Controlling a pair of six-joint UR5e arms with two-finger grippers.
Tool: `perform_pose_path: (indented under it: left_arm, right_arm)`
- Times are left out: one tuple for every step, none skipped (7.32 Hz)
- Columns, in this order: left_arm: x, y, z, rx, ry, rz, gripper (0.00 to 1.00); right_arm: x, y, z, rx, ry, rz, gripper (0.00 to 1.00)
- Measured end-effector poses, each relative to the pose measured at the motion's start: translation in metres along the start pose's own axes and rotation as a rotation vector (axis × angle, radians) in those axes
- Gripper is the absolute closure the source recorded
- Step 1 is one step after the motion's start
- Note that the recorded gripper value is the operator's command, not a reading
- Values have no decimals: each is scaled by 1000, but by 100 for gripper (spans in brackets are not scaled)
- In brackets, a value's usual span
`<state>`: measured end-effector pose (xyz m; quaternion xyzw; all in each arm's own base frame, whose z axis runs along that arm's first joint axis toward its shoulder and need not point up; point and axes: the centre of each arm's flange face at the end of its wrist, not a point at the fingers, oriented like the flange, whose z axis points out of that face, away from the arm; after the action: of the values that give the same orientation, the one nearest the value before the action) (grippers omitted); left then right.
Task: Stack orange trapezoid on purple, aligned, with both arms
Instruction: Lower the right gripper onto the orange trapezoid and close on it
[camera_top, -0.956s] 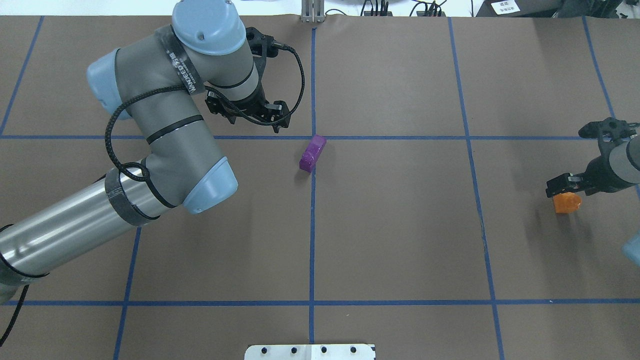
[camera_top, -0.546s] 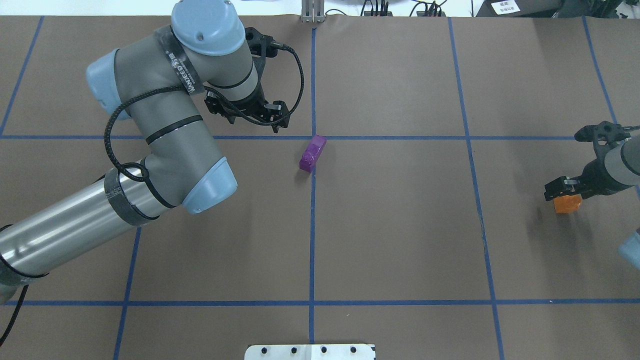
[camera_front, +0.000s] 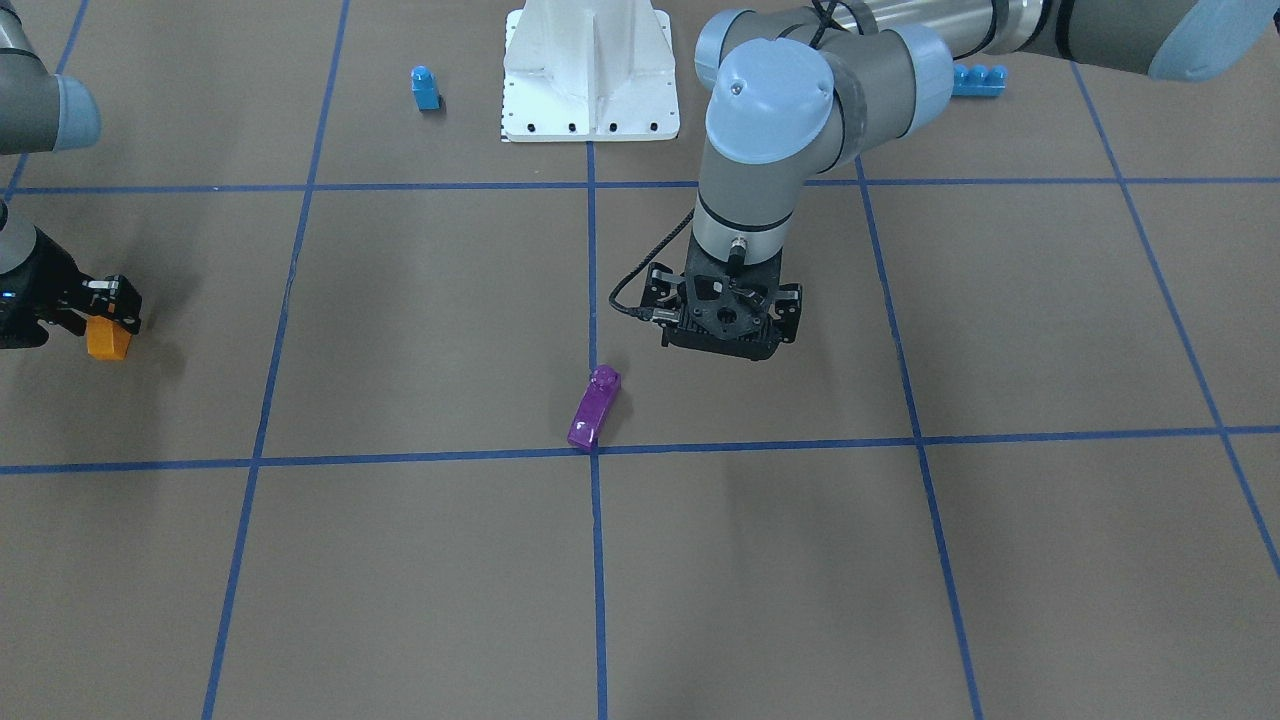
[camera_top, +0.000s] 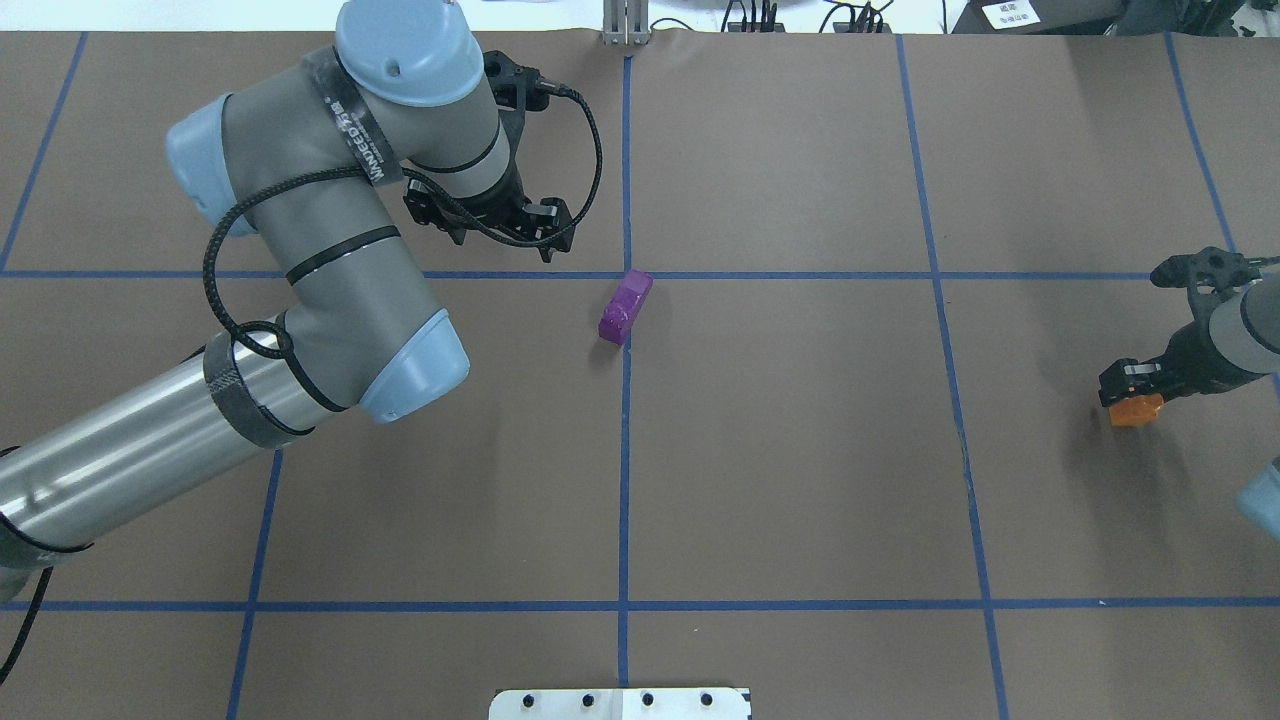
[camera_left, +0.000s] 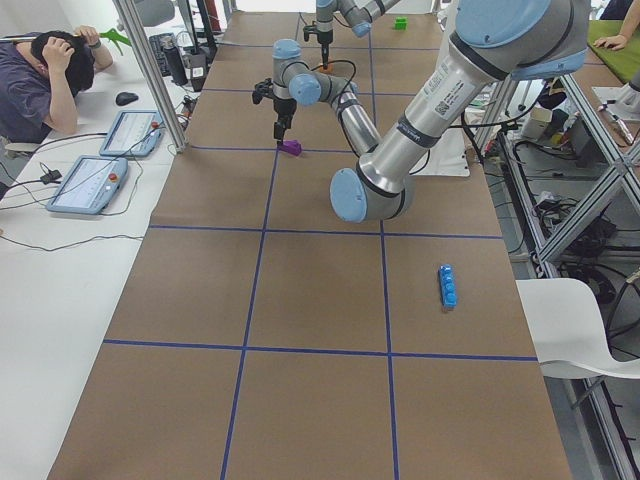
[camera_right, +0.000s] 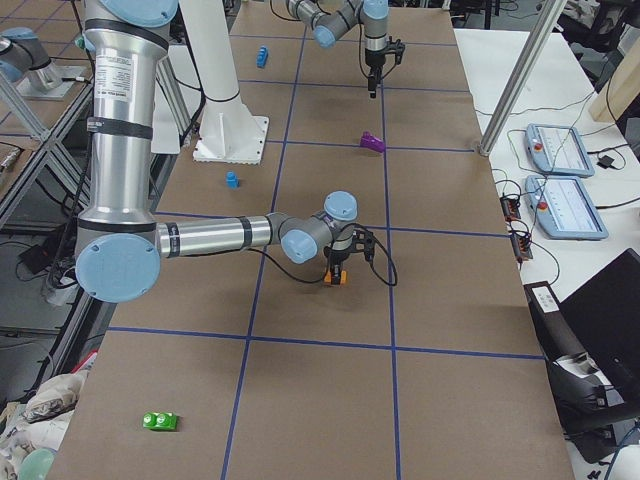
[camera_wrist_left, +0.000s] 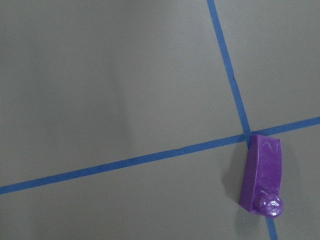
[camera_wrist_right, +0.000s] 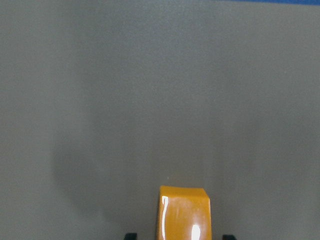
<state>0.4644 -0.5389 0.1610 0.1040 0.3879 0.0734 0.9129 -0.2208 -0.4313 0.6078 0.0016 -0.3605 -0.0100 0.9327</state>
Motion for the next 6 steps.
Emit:
perform_pose_path:
  left_arm:
    - [0, 0, 0, 0, 0, 0, 0]
    - [-1, 0, 0, 0, 0, 0, 0]
    - [-1, 0, 0, 0, 0, 0, 0]
    - [-1, 0, 0, 0, 0, -1, 0]
    - [-2, 0, 1, -1, -2, -1, 0]
    - [-3, 0, 2, -2, -3, -2, 0]
  right_arm:
    - [0, 0, 1, -3, 1, 2, 56]
    - [0, 1, 1, -9, -1, 3, 55]
    - [0, 3, 2, -18, -7, 4, 56]
    - [0, 4, 2, -26, -13, 5, 88]
    - [0, 5, 2, -29, -17, 5, 100]
    - [-3, 5, 0, -30, -24, 3, 100]
